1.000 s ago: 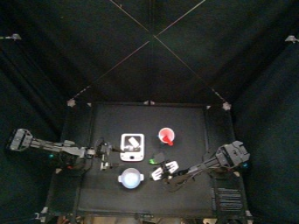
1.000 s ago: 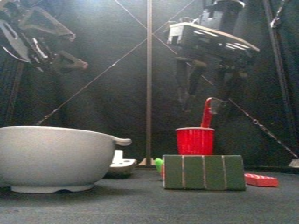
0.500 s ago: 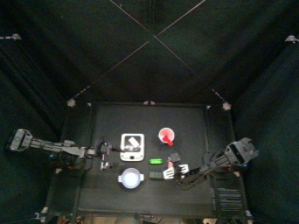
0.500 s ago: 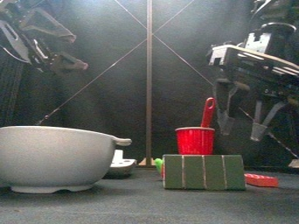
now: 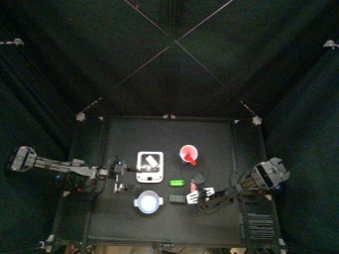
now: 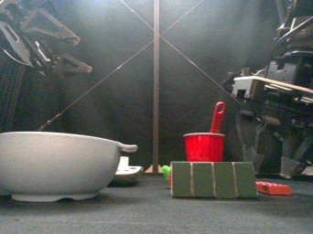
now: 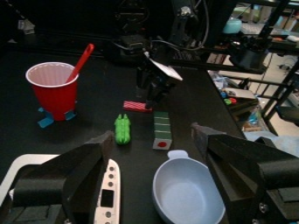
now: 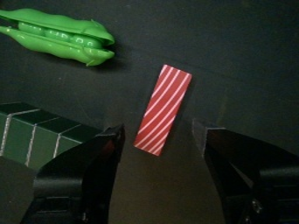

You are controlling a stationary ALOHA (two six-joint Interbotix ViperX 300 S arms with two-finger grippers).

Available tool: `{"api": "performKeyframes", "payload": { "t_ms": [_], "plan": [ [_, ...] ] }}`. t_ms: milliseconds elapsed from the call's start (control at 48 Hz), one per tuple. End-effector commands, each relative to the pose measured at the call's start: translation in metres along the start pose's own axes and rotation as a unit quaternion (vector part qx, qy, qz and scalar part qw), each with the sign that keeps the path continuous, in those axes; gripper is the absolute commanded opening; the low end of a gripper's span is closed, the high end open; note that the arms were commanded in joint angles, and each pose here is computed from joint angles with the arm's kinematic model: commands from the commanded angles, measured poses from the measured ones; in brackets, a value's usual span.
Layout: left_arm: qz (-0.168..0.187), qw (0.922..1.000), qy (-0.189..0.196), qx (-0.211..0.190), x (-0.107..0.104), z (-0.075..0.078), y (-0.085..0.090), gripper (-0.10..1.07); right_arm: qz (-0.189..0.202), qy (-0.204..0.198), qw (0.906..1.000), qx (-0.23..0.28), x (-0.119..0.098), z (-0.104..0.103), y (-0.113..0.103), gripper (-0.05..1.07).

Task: Grab salmon

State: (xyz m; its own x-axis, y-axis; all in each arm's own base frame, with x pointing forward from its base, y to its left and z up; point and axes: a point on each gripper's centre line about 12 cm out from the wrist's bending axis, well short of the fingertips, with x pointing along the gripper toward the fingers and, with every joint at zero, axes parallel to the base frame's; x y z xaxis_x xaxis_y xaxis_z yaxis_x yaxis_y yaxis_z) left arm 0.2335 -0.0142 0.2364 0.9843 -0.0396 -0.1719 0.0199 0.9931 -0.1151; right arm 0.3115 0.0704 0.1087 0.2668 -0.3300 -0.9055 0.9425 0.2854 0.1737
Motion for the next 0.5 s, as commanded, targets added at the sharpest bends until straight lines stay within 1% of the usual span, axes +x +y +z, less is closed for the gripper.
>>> {"api": "performKeyframes", "payload": {
  "t_ms": [0, 271, 479],
  "plan": [
    [0.002, 1.0, -0.007, -0.001, 0.001, 0.005, 0.001, 1.03, 0.009, 0.0, 0.9999, 0.007, -0.002, 0.006, 0.004, 0.94],
    [0.002, 1.0, -0.007, -0.001, 0.001, 0.005, 0.001, 1.03, -0.006, 0.0, 1.0, 0.006, 0.007, 0.006, -0.001, 0.93],
    [0.001, 1.0, -0.006, 0.0, 0.001, 0.004, 0.0, 1.03, -0.01, 0.001, 0.9999, 0.005, 0.009, 0.005, -0.002, 0.93]
  ]
}}
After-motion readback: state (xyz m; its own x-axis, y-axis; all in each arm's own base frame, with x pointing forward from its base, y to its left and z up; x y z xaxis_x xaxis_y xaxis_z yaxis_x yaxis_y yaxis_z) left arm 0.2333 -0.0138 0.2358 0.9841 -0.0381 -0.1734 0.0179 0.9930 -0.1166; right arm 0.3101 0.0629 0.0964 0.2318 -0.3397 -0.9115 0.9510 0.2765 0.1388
